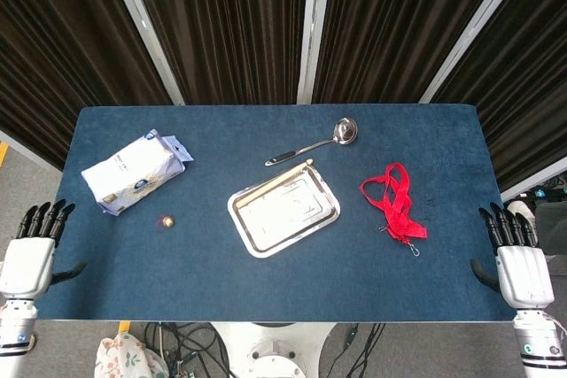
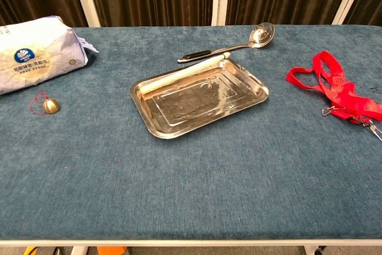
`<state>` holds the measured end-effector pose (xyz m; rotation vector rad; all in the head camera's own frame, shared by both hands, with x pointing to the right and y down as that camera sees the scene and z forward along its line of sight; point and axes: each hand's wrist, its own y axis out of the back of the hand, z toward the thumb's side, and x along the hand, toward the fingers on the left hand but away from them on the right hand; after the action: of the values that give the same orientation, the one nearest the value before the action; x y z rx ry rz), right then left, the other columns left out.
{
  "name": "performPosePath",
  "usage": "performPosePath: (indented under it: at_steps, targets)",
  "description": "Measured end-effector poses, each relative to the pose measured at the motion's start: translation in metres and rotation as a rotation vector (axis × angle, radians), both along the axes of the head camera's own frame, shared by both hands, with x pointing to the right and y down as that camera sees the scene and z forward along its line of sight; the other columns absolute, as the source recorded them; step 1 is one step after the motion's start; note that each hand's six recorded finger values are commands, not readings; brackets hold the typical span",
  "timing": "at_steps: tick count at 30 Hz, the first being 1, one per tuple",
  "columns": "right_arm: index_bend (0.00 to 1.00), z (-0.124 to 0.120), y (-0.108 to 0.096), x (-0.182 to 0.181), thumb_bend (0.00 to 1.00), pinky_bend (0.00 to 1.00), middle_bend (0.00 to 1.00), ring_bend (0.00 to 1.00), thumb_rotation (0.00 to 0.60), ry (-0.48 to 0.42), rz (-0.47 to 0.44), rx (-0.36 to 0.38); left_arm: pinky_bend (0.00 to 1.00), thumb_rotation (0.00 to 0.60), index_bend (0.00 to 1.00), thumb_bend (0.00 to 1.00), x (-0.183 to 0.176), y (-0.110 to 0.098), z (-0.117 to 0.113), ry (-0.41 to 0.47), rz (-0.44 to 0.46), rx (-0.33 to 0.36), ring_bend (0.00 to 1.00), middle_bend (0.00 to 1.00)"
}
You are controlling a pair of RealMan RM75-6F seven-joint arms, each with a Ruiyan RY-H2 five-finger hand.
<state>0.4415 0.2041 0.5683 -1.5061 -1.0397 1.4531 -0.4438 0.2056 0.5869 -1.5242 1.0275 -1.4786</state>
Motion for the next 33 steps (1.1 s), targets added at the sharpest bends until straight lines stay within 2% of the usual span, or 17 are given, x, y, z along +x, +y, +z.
performPosePath:
  at_steps: [9,17,28,33]
  targets:
    - [0.0,-0.005,-0.003,0.001,0.18,0.0,0.0,0.0,0.6,0.006,-0.002,0.016,0.02,0.6,0.08,0.09,0.005,-0.001,0.002,0.008,0.016,-0.003,0.0,0.05]
    - [0.0,-0.009,-0.005,0.003,0.18,0.0,0.0,0.0,0.6,0.018,-0.003,0.021,0.02,0.6,0.09,0.09,0.032,-0.015,0.015,0.063,0.096,-0.041,0.0,0.05]
    - [0.0,-0.011,-0.001,0.005,0.18,0.0,0.0,0.0,0.6,0.026,0.001,0.016,0.04,0.6,0.15,0.09,0.09,-0.045,0.064,0.17,0.209,-0.158,0.0,0.05]
    - [0.0,-0.013,-0.002,0.009,0.18,0.0,0.0,0.0,0.6,0.03,0.008,0.019,0.07,0.6,0.16,0.1,0.105,-0.055,0.083,0.182,0.235,-0.183,0.0,0.07]
